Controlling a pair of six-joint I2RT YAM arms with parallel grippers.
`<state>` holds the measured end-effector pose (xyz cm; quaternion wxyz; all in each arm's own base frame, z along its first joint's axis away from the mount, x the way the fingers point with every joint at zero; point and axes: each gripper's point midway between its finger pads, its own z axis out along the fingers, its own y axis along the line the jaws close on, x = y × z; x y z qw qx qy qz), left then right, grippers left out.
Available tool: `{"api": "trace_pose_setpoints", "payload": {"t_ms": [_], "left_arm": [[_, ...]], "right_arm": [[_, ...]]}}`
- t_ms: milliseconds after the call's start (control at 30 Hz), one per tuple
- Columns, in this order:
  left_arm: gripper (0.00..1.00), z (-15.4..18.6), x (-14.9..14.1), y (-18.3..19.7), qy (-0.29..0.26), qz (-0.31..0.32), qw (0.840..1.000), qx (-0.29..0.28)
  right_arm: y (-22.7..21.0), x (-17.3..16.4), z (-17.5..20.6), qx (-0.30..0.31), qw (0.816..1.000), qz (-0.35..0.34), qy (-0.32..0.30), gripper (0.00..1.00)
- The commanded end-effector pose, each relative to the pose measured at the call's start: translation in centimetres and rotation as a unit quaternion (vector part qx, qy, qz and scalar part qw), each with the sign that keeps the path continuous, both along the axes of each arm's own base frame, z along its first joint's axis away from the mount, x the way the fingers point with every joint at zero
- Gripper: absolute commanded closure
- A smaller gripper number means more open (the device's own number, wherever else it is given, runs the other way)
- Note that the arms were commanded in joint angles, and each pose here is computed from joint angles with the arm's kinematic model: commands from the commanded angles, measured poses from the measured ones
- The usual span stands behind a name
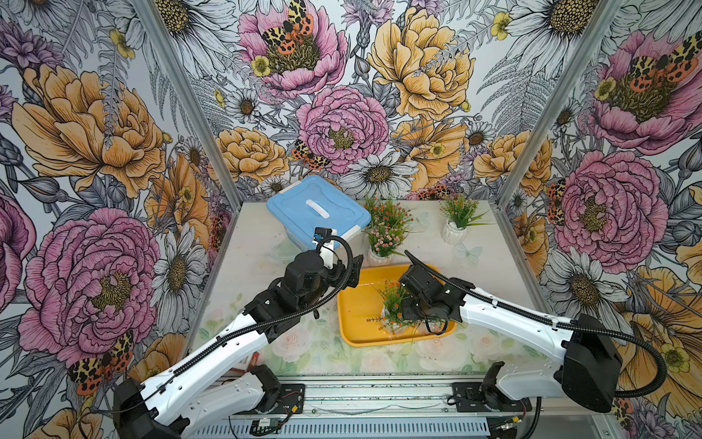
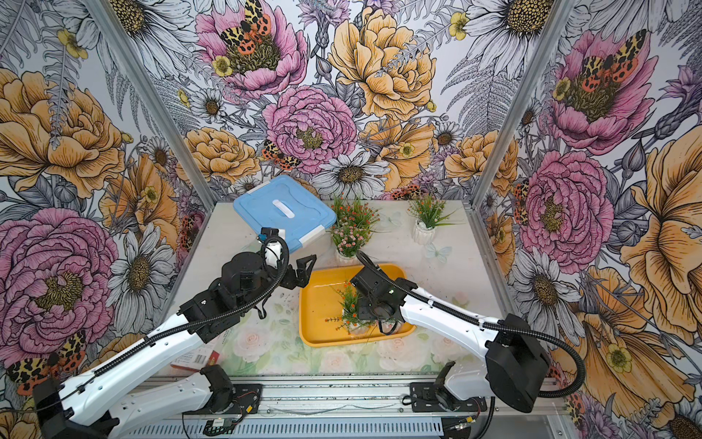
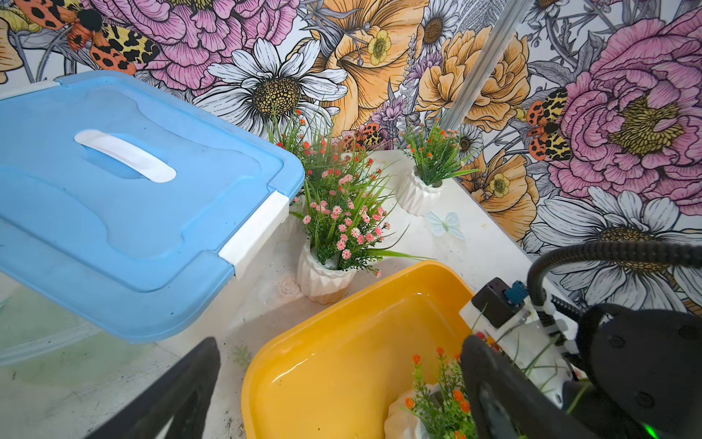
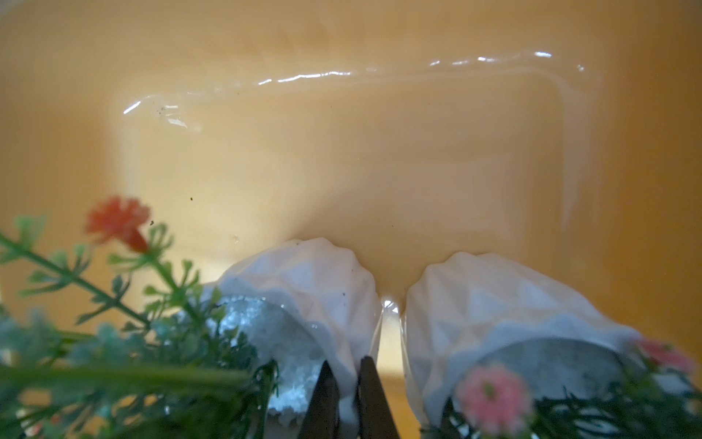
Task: Put the potted gypsophila into the storage box
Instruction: Place the baby's breath potted plant at the storage box, then pick up the baby's breath potted plant from the center of the board.
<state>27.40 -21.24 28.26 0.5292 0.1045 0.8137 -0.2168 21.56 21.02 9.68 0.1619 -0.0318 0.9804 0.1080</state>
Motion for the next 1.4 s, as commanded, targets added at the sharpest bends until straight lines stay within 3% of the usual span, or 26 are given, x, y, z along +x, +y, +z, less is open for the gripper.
{"api": "trace_pose_setpoints", "payload": {"t_ms": [0,100,333,500,667,900,1100,1367], "left_arm": [[0.01,0.6,0.4,-0.1,-0.009,0.009,1.0,-0.007],[0.01,0.6,0.6,-0.3,-0.009,0.008,1.0,-0.006],[0.01,0.8,1.1,-0.8,-0.012,0.006,1.0,0.0],[0.01,1.0,1.6,-1.2,-0.014,0.005,1.0,0.006],[0.01,1.7,2.4,-1.7,-0.022,0.005,1.0,0.011],[0.01,3.0,4.0,-2.9,-0.031,0.0,0.999,0.008],[0.01,4.1,6.0,-3.3,-0.038,0.011,0.999,0.013],[0.01,5.1,9.3,-3.8,-0.043,0.033,0.998,0.02]], "right_arm": [[0.4,0.3,0.8,0.014,1.0,0.004,-0.015,0.92],[0.1,0.5,1.4,0.017,1.0,-0.001,-0.025,0.87],[-0.2,0.8,2.5,0.029,0.999,-0.007,-0.039,0.67],[-1.1,2.2,3.7,0.033,0.997,-0.03,-0.06,0.64],[-2.3,4.5,6.8,0.042,0.992,-0.06,-0.106,0.61],[-5.3,10.0,10.2,0.027,0.981,-0.109,-0.156,0.49],[-4.0,14.7,8.7,0.033,0.989,-0.066,-0.129,0.47],[-2.4,18.6,4.4,0.077,0.993,-0.043,-0.074,0.54]]}}
